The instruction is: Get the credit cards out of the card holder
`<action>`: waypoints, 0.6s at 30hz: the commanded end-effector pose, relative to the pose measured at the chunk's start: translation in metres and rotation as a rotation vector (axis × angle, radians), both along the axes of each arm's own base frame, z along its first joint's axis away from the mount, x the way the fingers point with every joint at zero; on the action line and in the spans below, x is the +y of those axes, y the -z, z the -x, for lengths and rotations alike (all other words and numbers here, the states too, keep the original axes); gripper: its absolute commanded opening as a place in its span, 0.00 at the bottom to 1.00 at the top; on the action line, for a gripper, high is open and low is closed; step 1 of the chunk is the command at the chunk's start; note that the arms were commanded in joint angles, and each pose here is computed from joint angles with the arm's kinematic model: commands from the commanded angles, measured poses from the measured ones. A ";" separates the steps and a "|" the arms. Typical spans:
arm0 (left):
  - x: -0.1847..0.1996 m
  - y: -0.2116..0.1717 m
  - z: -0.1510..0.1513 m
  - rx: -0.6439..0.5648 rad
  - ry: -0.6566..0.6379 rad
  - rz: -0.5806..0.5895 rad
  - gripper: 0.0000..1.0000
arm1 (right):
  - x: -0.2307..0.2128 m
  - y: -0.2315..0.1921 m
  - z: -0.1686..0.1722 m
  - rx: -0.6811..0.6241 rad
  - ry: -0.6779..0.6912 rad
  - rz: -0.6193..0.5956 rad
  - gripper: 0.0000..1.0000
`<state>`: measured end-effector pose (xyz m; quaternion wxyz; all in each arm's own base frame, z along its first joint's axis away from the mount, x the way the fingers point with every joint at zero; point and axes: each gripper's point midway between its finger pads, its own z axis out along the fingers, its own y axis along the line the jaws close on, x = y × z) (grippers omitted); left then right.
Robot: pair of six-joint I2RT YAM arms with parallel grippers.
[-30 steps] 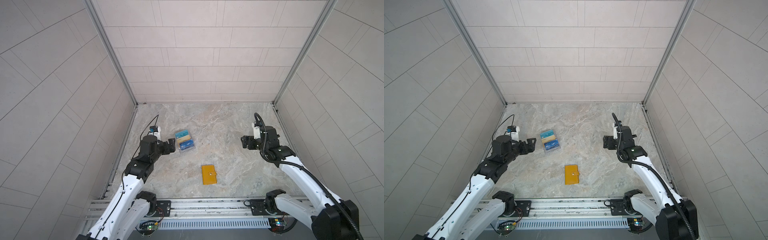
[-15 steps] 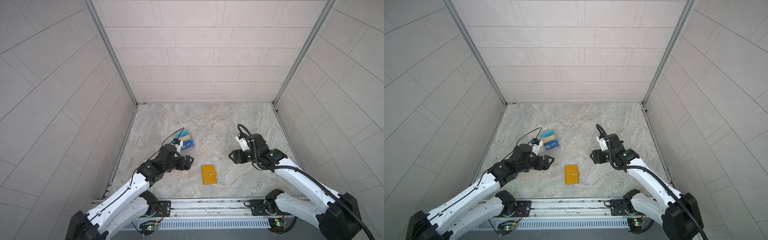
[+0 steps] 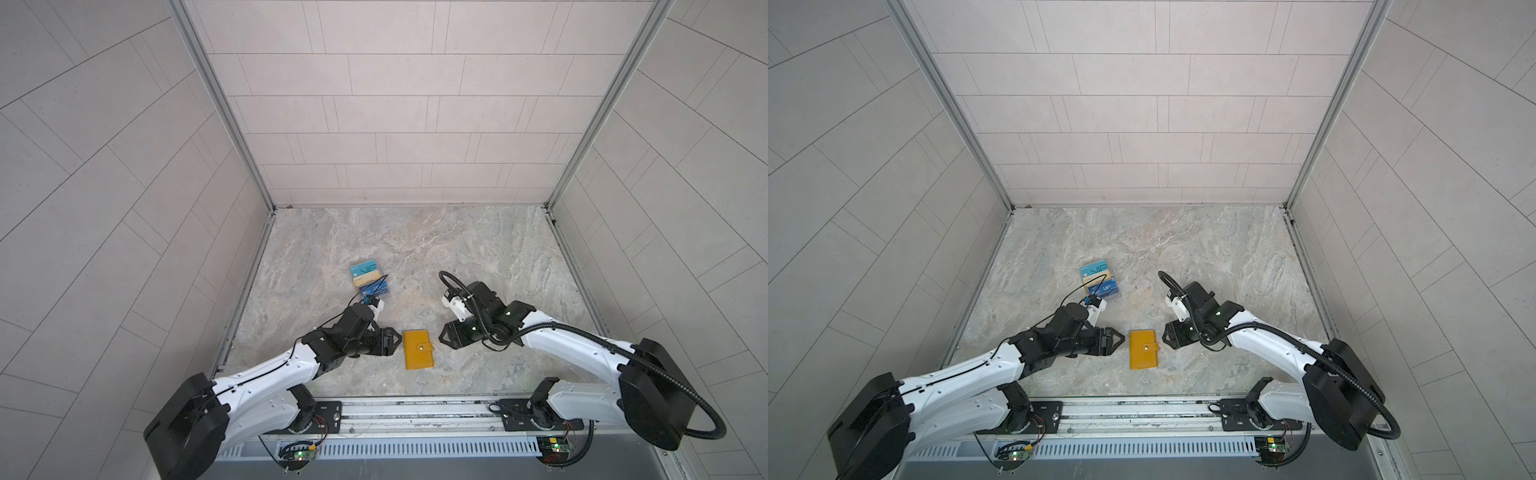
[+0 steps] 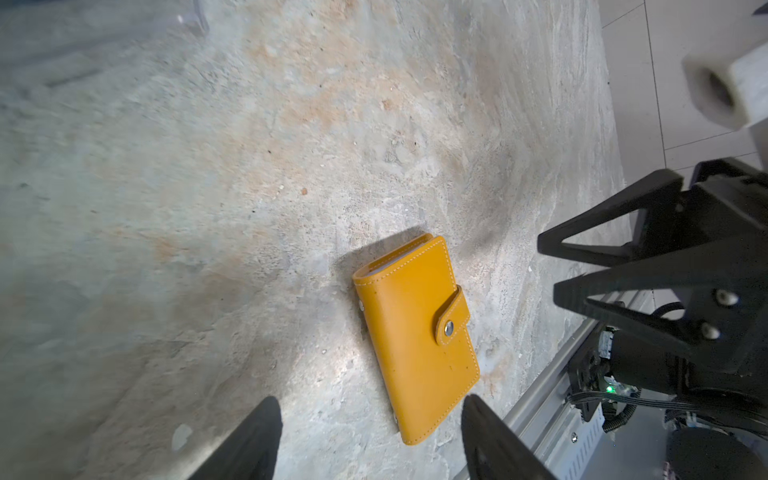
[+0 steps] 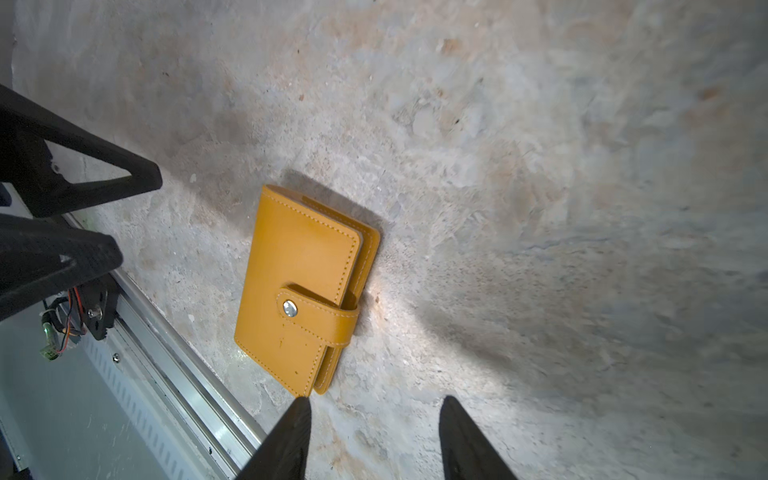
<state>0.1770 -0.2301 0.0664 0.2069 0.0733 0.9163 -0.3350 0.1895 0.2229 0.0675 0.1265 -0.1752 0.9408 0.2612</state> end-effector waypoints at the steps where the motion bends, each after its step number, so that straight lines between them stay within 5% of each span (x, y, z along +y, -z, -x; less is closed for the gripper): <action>1: -0.011 0.000 0.000 0.003 -0.005 0.069 0.69 | 0.008 0.005 0.004 0.020 0.006 -0.018 0.50; 18: -0.045 0.026 0.017 0.083 0.071 0.150 0.59 | 0.029 0.034 0.018 0.107 -0.017 -0.049 0.40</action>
